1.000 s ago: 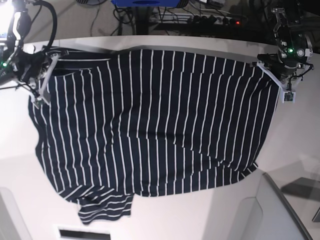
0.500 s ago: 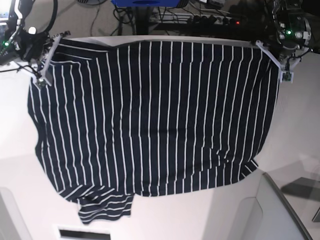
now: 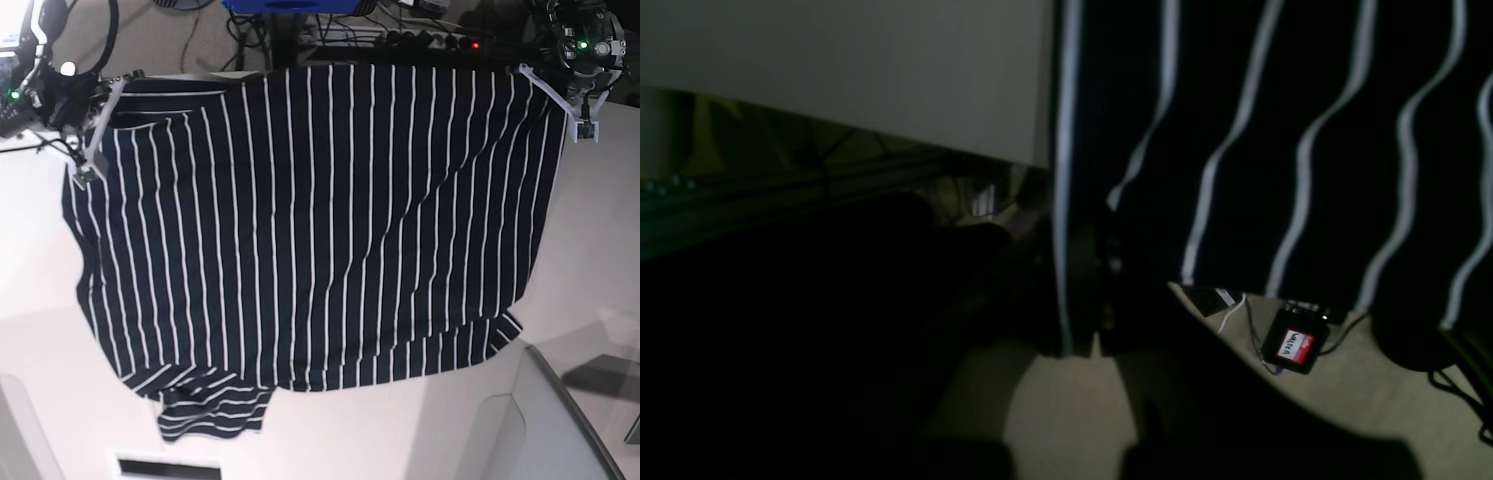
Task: Layout the t-shirt on the table in an organized manner, then fold the t-shirt properly
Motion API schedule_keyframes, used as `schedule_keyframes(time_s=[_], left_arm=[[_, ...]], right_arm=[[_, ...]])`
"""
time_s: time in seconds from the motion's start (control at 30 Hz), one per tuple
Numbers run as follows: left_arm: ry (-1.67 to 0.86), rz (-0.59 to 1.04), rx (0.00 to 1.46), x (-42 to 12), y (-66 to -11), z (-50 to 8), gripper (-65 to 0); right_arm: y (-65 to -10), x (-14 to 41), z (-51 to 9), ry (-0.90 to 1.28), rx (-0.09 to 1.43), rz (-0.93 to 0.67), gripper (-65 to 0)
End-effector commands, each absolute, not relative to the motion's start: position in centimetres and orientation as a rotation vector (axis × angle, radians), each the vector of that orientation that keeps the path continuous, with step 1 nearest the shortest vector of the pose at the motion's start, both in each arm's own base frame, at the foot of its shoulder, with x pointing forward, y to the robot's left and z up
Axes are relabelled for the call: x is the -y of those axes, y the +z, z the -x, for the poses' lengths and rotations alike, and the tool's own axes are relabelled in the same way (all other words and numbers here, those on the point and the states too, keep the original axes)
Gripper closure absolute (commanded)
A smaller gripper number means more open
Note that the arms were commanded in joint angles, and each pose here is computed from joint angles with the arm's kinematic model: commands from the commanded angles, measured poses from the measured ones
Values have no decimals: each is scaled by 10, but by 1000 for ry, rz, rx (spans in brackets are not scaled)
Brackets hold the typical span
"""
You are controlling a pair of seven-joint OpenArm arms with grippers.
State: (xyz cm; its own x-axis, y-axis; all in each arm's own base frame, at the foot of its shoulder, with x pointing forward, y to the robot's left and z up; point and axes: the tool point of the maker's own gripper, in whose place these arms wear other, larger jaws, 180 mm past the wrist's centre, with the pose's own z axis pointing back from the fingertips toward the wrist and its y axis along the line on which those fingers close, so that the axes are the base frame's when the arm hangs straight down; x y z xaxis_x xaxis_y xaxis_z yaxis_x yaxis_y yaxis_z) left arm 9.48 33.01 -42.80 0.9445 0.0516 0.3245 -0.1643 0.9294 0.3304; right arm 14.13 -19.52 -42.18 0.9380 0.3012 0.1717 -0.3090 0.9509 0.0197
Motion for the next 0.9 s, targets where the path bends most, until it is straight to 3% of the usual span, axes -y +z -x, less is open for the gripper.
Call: schedule_keyframes(time_s=[0.0,0.87], left_arm=[[115,-379,311,-336,-428,-92,0],[141,-359,321,-337,-438,-110,0]], right_arm=[[-419,201,-145,312,180,-30,-6],[-415,201,-163,305,216,-29,-6]])
